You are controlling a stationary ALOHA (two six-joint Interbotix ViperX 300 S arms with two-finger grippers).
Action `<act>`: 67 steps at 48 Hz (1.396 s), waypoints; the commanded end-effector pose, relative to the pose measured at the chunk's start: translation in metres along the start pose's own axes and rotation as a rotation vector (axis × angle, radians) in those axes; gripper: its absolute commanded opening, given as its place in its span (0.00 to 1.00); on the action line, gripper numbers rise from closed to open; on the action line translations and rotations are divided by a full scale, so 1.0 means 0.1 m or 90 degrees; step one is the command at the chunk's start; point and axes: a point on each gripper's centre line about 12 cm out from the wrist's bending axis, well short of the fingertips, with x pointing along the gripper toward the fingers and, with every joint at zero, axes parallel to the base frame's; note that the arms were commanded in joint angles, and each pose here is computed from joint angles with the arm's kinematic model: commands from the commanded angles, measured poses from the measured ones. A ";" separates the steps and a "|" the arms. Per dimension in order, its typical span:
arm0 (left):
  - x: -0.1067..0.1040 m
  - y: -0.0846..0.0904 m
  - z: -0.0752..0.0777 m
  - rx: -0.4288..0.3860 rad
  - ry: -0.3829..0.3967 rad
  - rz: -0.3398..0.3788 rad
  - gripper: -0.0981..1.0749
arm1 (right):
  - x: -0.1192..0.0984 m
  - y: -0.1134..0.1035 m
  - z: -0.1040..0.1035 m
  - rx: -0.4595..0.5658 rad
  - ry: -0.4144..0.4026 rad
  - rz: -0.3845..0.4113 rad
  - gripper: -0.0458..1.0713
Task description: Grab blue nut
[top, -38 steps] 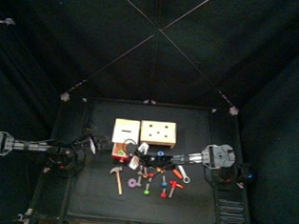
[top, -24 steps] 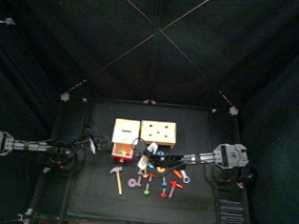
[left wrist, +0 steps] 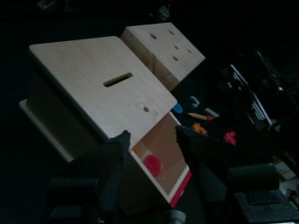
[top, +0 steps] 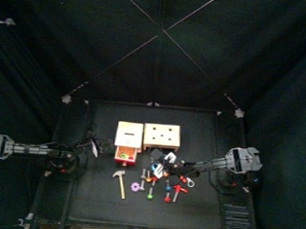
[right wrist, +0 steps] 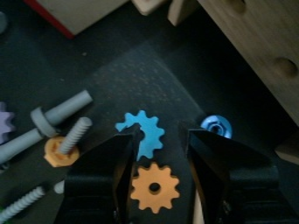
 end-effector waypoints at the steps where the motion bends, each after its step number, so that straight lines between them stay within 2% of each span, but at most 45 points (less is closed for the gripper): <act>1: 0.02 -0.06 0.07 -0.002 -0.013 -0.009 0.80 | -0.08 -0.06 0.10 0.018 -0.013 0.000 0.79; 11: 0.02 -0.04 0.06 -0.002 -0.013 -0.006 0.80 | -0.01 -0.20 0.06 0.029 0.000 -0.016 0.89; 20: 0.02 -0.03 0.06 -0.001 -0.013 -0.003 0.80 | 0.07 -0.28 -0.02 0.035 0.015 -0.022 0.89; 31: 0.02 -0.03 0.06 -0.001 -0.014 -0.002 0.80 | 0.19 -0.38 0.01 0.056 0.011 0.007 0.89; 41: 0.01 -0.02 0.05 -0.001 -0.012 -0.001 0.80 | 0.27 -0.49 -0.07 0.063 0.026 -0.005 0.89; 51: 0.01 -0.01 0.06 -0.001 -0.015 0.003 0.80 | 0.30 -0.46 -0.09 0.062 0.026 0.012 0.89; 67: 0.01 0.00 0.06 -0.003 -0.015 0.004 0.80 | 0.41 -0.45 -0.15 0.054 0.040 0.008 0.89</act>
